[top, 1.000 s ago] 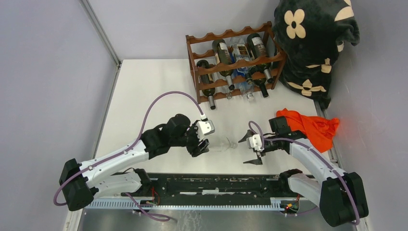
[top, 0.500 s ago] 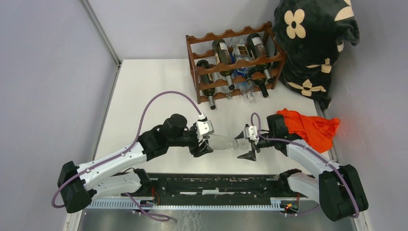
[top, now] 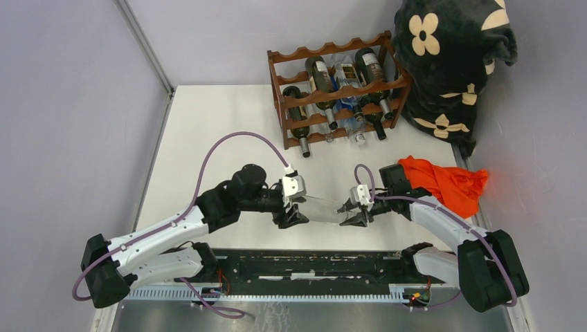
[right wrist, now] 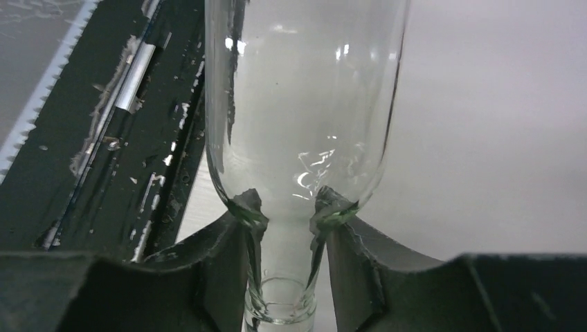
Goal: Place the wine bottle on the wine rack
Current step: Pick up the wine bottle from the center of the board.
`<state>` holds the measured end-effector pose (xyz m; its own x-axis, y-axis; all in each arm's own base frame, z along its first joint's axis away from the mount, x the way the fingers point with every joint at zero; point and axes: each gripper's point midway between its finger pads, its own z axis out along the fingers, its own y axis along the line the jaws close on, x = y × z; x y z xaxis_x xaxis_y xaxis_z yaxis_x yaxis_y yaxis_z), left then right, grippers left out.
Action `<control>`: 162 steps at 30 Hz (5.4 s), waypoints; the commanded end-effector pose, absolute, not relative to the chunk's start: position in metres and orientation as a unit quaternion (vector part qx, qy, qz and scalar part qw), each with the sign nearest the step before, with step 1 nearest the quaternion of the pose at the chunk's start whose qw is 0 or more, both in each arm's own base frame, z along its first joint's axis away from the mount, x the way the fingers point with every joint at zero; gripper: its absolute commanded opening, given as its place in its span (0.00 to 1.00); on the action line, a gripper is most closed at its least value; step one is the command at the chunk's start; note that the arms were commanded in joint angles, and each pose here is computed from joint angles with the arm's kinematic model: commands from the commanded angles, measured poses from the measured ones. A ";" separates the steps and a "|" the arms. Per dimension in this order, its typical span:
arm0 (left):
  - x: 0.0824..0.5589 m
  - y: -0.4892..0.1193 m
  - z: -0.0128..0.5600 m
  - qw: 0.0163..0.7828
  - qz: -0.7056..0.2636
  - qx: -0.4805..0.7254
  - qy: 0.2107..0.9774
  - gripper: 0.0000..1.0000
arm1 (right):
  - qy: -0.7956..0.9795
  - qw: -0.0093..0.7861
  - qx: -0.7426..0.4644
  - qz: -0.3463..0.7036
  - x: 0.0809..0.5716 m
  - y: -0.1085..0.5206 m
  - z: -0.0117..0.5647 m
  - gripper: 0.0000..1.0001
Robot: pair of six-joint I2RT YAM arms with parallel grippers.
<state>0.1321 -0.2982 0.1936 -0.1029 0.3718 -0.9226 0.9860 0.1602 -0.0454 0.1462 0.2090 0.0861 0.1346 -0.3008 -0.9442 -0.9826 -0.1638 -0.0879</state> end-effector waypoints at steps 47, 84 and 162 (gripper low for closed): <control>0.184 -0.293 0.200 0.486 -0.288 0.460 0.685 1.00 | 0.591 0.395 -0.604 0.360 0.188 0.191 0.097 0.00; 0.178 -0.342 0.142 0.552 -0.254 0.519 0.601 1.00 | 0.565 0.394 -0.635 0.349 0.179 0.192 0.087 0.00; 0.182 -0.352 0.116 0.434 -0.291 0.596 0.609 0.04 | 0.562 0.344 -0.668 0.346 0.166 0.203 0.068 0.00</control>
<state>0.1671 -0.3266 0.0649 -0.0007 0.5890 -0.8081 0.9889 0.1206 0.0870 0.1729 0.1953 0.0538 0.0862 -0.5527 -0.8289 -0.9960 -0.0668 -0.0591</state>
